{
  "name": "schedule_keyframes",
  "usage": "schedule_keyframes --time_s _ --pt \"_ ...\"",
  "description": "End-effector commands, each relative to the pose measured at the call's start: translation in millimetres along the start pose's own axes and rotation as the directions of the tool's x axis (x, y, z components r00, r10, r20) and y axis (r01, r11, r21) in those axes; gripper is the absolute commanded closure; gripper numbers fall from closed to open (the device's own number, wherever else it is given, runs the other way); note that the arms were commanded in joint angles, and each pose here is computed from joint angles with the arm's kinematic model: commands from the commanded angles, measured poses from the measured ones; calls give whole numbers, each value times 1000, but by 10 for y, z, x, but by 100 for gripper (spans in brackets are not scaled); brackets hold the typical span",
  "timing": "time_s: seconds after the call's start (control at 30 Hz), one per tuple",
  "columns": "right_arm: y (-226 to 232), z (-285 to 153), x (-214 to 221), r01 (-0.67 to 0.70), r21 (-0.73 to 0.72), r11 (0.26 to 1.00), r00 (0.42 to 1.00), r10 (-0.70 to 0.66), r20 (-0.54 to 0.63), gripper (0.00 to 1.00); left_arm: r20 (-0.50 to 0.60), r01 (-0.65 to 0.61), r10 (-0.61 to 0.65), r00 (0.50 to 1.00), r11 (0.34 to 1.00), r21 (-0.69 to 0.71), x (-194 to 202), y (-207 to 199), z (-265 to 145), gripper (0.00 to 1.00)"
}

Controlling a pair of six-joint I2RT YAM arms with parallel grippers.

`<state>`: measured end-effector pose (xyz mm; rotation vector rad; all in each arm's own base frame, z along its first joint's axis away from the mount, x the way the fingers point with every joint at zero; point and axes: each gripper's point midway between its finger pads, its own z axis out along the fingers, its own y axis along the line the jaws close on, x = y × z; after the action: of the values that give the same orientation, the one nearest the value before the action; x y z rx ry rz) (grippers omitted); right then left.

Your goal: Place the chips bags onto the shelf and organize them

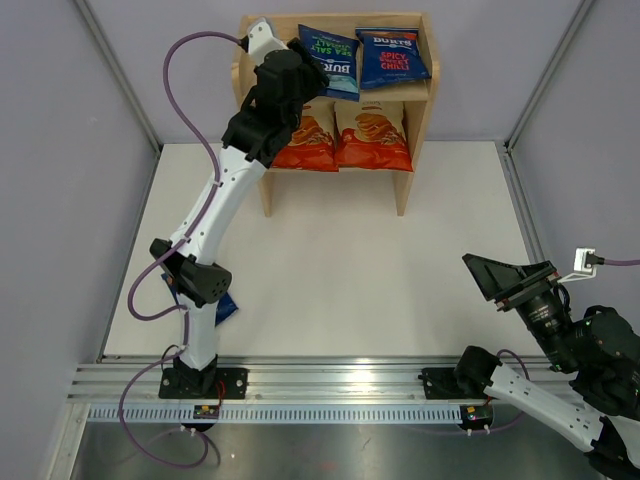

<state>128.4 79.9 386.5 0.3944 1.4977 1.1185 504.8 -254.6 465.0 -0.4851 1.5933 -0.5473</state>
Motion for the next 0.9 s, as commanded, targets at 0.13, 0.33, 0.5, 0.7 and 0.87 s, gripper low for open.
schedule_keyframes --time_s 0.13,0.33,0.5,0.7,0.87 --pt "95 21 19 -27 -30 999 1000 27 -16 27 -29 -60 62 998 996 64 -19 -68 -41 53" --pt "53 -6 5 -28 -18 999 1000 28 -10 27 -60 -38 46 997 992 123 171 -172 95 55" --pt "37 -28 -19 -23 -12 1000 1000 23 -5 27 -75 -29 42 996 984 175 232 -267 143 55" --pt "19 -19 -10 -15 -5 1000 1000 15 -4 28 -39 -94 98 994 992 88 67 -81 46 37" --pt "16 10 21 -9 -3 1000 1000 9 -10 27 9 -186 186 983 982 26 -247 110 -62 23"
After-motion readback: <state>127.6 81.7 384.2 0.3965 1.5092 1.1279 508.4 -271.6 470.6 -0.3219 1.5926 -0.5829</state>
